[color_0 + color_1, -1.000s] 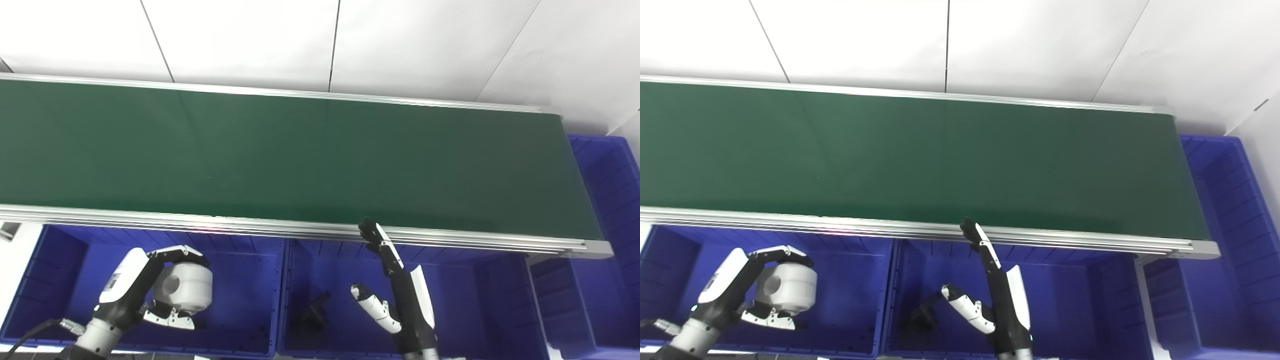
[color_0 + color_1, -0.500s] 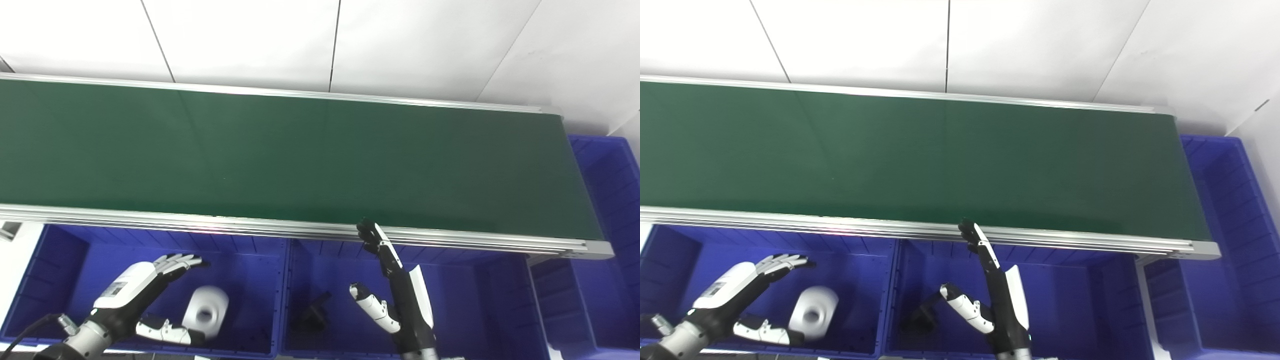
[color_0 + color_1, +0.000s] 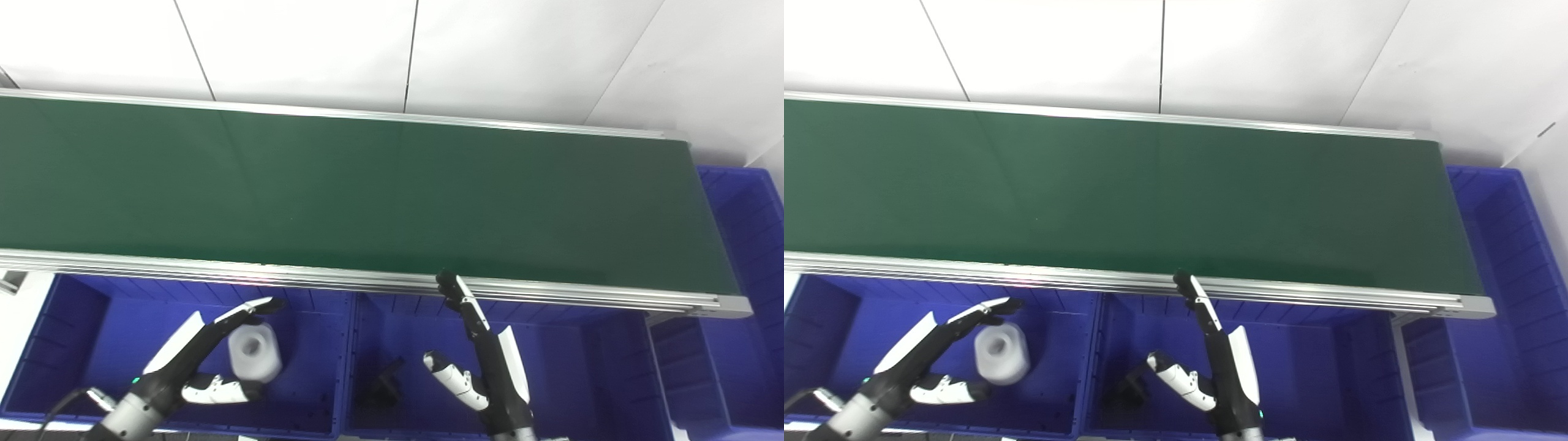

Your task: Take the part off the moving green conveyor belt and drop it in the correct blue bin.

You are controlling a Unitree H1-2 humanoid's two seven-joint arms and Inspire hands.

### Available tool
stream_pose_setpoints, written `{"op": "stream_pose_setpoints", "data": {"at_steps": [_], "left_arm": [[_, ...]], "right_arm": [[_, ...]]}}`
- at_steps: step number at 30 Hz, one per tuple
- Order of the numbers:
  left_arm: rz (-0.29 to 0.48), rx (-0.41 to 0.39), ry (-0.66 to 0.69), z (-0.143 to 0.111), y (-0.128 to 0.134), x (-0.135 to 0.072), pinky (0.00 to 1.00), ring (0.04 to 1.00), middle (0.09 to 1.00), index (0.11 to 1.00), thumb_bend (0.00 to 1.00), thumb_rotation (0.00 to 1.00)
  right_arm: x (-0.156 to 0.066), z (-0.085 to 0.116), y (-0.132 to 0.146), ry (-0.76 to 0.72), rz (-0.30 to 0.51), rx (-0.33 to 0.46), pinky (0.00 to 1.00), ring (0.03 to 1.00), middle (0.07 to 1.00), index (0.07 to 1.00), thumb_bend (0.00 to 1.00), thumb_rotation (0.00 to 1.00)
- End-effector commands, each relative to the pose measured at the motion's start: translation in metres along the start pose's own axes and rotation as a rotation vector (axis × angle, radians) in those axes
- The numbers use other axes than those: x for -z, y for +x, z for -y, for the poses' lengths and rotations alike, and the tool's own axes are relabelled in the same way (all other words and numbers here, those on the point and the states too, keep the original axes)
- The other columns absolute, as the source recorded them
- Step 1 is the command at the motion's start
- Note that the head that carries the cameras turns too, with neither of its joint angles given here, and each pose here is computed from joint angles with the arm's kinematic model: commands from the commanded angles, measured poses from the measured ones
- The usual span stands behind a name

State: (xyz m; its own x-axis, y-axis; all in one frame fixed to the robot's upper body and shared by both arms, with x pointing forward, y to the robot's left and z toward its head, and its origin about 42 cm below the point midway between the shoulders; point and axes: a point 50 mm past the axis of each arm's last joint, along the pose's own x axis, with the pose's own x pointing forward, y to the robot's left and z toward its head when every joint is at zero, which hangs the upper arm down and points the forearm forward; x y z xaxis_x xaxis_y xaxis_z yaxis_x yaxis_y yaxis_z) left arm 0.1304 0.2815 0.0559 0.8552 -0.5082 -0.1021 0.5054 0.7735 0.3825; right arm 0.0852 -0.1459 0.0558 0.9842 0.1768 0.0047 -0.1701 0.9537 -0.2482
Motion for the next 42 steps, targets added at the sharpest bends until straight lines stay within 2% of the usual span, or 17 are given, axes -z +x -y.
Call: {"op": "stream_pose_setpoints", "data": {"at_steps": [1, 5, 10, 14, 19, 23, 29, 36, 42], "left_arm": [[0.074, -0.097, -0.053, -0.004, 0.011, -0.007, 0.79, 0.839, 0.859, 0.85, 0.81, 0.72], [0.12, -0.237, -0.257, 0.006, 0.025, -0.007, 0.74, 0.789, 0.827, 0.835, 0.8, 0.67], [0.165, -0.328, -0.402, 0.015, 0.027, -0.004, 0.74, 0.78, 0.834, 0.866, 0.79, 0.67], [0.176, -0.356, -0.427, 0.019, 0.023, -0.003, 0.74, 0.783, 0.837, 0.888, 0.8, 0.69], [0.198, -0.336, -0.428, 0.02, 0.02, -0.003, 0.73, 0.768, 0.83, 0.883, 0.8, 0.65], [0.207, -0.312, -0.415, 0.018, 0.021, -0.001, 0.73, 0.771, 0.839, 0.886, 0.75, 0.64], [0.208, -0.307, -0.403, 0.017, 0.019, 0.0, 0.72, 0.762, 0.825, 0.856, 0.76, 0.6], [0.122, -0.182, -0.242, 0.012, 0.007, -0.008, 0.77, 0.82, 0.849, 0.834, 0.8, 0.63], [0.065, -0.157, -0.138, 0.015, 0.006, -0.012, 0.78, 0.831, 0.857, 0.821, 0.83, 0.61]], "right_arm": [[-0.009, 0.001, 0.0, 0.003, 0.027, 0.002, 0.89, 0.903, 0.915, 0.937, 0.75, 0.8], [-0.007, -0.001, -0.002, -0.005, 0.026, 0.0, 0.88, 0.905, 0.921, 0.938, 0.75, 0.77], [-0.007, -0.001, -0.003, -0.004, 0.02, -0.005, 0.89, 0.911, 0.925, 0.94, 0.75, 0.75], [-0.006, -0.001, -0.002, -0.002, 0.017, -0.015, 0.88, 0.912, 0.927, 0.947, 0.73, 0.72], [-0.005, -0.002, -0.002, -0.006, 0.004, -0.022, 0.89, 0.917, 0.929, 0.951, 0.71, 0.66], [-0.004, -0.001, -0.002, -0.011, -0.003, -0.024, 0.88, 0.918, 0.931, 0.955, 0.71, 0.64], [-0.003, -0.001, -0.001, -0.016, -0.005, -0.024, 0.89, 0.92, 0.931, 0.954, 0.71, 0.64], [-0.003, -0.001, -0.002, -0.012, -0.002, -0.023, 0.89, 0.923, 0.936, 0.955, 0.71, 0.64], [-0.005, -0.003, -0.003, -0.015, -0.001, -0.021, 0.89, 0.921, 0.932, 0.954, 0.71, 0.66]]}}
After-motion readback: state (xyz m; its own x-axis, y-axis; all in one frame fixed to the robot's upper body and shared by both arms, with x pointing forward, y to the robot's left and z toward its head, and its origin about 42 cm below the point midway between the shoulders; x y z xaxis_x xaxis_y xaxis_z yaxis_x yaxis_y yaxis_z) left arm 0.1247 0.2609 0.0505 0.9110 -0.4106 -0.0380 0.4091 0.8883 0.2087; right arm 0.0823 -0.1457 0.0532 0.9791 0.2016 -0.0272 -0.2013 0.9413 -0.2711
